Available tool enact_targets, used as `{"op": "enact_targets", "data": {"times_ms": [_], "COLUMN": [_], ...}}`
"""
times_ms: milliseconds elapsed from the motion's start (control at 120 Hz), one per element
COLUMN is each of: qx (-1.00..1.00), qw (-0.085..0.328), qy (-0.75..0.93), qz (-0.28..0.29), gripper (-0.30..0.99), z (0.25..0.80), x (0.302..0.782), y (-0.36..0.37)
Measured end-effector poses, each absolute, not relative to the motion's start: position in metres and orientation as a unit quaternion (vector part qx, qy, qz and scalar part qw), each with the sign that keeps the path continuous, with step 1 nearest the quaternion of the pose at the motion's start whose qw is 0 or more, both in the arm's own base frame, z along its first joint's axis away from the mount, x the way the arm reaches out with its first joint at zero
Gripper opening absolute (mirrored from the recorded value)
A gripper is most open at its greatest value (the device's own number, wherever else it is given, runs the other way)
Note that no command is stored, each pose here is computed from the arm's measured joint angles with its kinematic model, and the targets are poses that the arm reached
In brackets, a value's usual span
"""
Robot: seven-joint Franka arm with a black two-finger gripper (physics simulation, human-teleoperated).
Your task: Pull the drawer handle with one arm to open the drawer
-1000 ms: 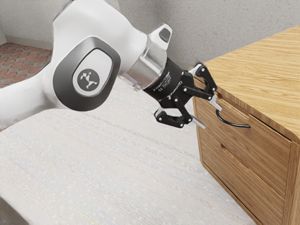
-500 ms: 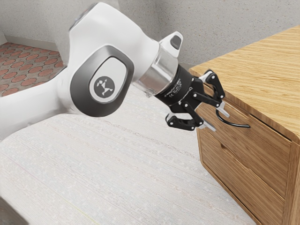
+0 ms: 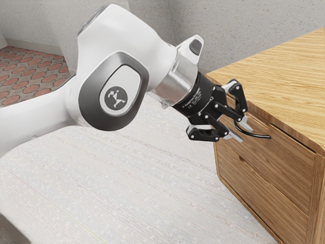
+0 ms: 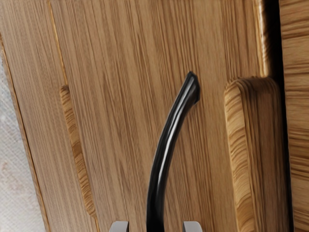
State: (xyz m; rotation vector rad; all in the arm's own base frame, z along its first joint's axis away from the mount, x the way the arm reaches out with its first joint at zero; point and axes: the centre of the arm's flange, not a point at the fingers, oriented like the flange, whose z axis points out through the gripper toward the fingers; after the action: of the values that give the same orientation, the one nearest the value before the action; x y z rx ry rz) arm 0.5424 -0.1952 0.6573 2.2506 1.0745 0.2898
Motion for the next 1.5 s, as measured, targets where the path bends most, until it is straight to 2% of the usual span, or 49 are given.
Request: {"op": "enact_targets", "data": {"times_ms": [925, 1500], "qx": [0.857, 0.857], "qw": [0.299, 0.295], "qy": [0.406, 0.407], "qz": [0.107, 0.112], "gripper": [0.02, 0.0], "z": [0.653, 0.659], "x": [0.524, 0.49], "y": [-0.19, -0.182]}}
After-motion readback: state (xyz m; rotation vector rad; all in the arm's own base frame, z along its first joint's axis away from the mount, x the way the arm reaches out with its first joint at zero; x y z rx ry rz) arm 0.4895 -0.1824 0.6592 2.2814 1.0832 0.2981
